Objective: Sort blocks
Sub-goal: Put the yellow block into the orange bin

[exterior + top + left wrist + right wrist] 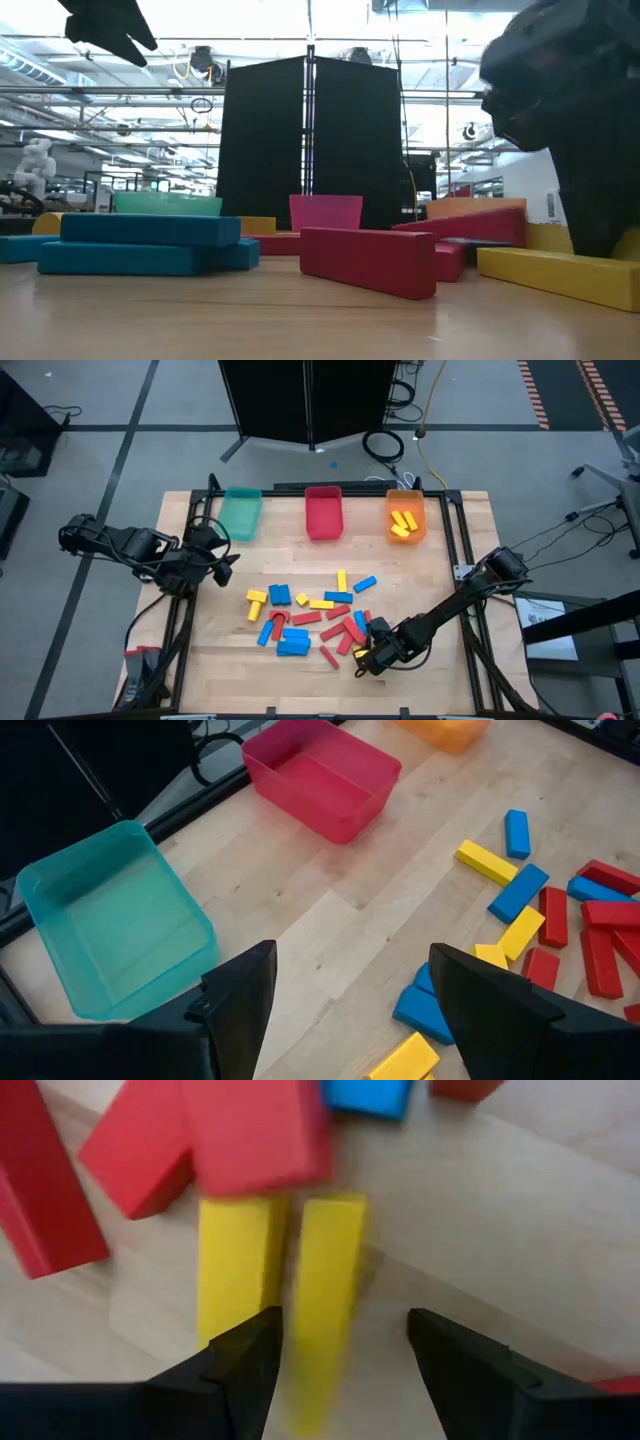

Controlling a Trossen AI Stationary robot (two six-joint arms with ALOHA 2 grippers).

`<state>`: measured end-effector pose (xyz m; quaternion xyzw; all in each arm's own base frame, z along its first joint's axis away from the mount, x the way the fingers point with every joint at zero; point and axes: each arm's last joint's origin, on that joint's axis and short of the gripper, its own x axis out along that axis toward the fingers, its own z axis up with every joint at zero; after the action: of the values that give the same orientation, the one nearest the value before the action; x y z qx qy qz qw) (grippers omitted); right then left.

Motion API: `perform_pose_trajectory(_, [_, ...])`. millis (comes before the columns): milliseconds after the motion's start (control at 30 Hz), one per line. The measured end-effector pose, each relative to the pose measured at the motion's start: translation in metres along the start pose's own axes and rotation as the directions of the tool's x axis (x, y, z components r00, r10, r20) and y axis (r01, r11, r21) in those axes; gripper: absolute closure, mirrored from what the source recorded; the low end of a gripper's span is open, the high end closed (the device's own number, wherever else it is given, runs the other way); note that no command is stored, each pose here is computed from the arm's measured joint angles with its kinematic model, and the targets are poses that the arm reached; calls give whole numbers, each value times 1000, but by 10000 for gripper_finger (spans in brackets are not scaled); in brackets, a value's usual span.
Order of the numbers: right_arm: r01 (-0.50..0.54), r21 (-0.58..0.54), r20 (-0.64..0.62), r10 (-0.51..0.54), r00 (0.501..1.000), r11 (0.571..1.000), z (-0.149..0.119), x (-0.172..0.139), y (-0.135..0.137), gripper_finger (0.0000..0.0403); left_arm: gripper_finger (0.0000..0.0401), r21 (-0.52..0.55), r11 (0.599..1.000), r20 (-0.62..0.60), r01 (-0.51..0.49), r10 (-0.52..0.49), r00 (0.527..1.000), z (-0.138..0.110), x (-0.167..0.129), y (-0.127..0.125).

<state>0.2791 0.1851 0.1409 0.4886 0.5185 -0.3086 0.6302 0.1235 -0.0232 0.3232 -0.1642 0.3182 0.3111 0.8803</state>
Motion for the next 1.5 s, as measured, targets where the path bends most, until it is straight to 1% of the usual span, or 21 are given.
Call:
perform_pose_trajectory(233, [9,19,-2,-9,1000,1000,3,0,0,182,134,3,1000,-3,3,-3,1000,0,0,0])
perform_pose_trajectory(333, [33,32,-6,-33,999,999,3,0,-2,195,134,3,1000,-3,3,-3,1000,0,0,0])
perform_pose_trajectory(433, [58,-13,-33,-58,998,998,3,0,-4,225,134,4,1000,-3,3,-3,1000,0,0,0])
perform_pose_trajectory(533, [67,-58,-37,-70,997,996,3,0,-5,266,134,4,1000,-3,3,-3,1000,0,0,0])
perform_pose_trajectory(700, [70,-131,-39,-75,996,989,3,0,-6,365,134,5,1000,-3,3,-3,1000,0,0,0])
perform_pose_trajectory(767, [68,-153,-40,-75,996,986,3,0,-6,365,134,5,1000,-3,2,-2,1000,0,0,0])
perform_pose_trajectory(933, [69,-150,-41,-76,996,986,4,-5,-2,365,134,5,1000,-3,2,-2,1000,0,0,0])
perform_pose_trajectory(1000, [72,-157,-21,-76,997,985,4,-16,2,365,134,5,1000,-3,2,-2,1000,0,0,0])
perform_pose_trajectory(1067, [50,-180,-6,-52,999,982,4,-34,11,365,134,6,1000,-3,2,-2,1000,0,0,0])
perform_pose_trajectory(1200, [143,-224,40,-138,990,964,12,-74,15,365,134,6,1000,5,-5,4,1000,0,0,0])
perform_pose_trajectory(1267, [164,-245,70,-151,986,956,20,-101,17,365,134,6,1000,12,-10,10,1000,0,0,0])
perform_pose_trajectory(1367, [197,-269,154,-159,975,943,36,-141,13,365,134,6,1000,20,-17,17,1000,1,0,1])
perform_pose_trajectory(1500, [195,-262,296,-113,948,945,64,-184,-2,365,134,3,1000,22,-18,18,1000,1,0,1])
